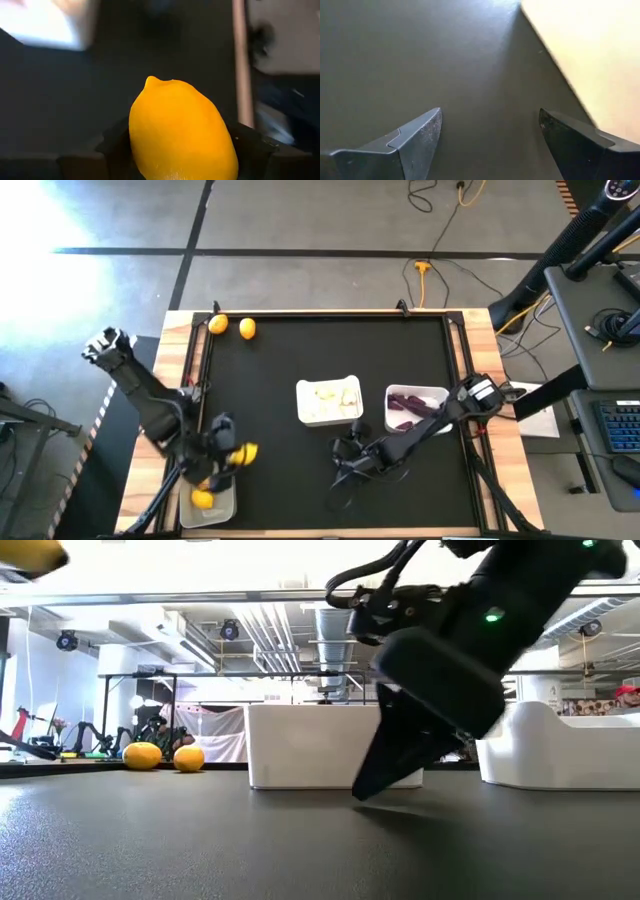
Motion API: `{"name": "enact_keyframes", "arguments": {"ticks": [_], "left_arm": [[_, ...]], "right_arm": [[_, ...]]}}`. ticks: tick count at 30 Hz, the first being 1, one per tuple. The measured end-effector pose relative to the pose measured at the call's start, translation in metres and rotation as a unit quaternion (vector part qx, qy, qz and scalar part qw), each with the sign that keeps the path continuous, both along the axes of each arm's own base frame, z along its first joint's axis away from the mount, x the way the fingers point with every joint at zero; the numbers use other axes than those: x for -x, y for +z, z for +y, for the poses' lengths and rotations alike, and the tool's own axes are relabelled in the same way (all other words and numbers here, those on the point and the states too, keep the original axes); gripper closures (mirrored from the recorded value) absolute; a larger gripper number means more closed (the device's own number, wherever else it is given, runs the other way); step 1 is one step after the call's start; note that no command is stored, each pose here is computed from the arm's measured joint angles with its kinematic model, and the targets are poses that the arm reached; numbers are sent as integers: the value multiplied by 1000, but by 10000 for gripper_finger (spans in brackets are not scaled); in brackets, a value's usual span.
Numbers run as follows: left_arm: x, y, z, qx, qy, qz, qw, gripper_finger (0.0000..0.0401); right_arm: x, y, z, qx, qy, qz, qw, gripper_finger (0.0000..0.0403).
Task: Sort produce into baskets
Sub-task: Put the lemon into the gray bin
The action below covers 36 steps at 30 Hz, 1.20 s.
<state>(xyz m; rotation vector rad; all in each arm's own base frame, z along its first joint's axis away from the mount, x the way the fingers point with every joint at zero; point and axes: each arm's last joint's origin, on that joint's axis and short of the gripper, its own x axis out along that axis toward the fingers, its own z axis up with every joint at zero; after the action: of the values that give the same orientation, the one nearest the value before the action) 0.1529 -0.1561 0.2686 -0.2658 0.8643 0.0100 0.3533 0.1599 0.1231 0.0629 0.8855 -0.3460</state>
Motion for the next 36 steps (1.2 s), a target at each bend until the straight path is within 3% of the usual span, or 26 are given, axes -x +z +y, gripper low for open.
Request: {"name": "enact_keyframes", "arguments": {"ticks": [4, 7, 12, 15, 19, 26, 36], "left_arm": [[15, -8, -20, 77, -4, 72, 994, 168], [25, -17, -29, 93, 24, 123, 988, 168], [38, -35, -35, 56, 80, 187, 977, 168], [41, -45, -37, 50, 122, 235, 963, 168], [43, -55, -41, 42, 134, 296, 945, 168], [41, -70, -44, -6, 147, 321, 935, 168], [40, -77, -47, -7, 165, 365, 916, 168]], "right_arm": [[-3, 0, -5, -1, -6, 1, 1000, 76], [-4, 0, -7, -2, -7, 1, 1000, 76], [-6, 1, -10, -4, -12, -2, 1000, 76], [-6, 1, -10, -5, -13, -3, 1000, 76], [-7, 1, -11, -3, -8, -6, 1000, 76], [-10, 3, -12, 2, 3, -16, 1000, 76], [-12, 3, -16, 24, 27, -5, 999, 76]]}}
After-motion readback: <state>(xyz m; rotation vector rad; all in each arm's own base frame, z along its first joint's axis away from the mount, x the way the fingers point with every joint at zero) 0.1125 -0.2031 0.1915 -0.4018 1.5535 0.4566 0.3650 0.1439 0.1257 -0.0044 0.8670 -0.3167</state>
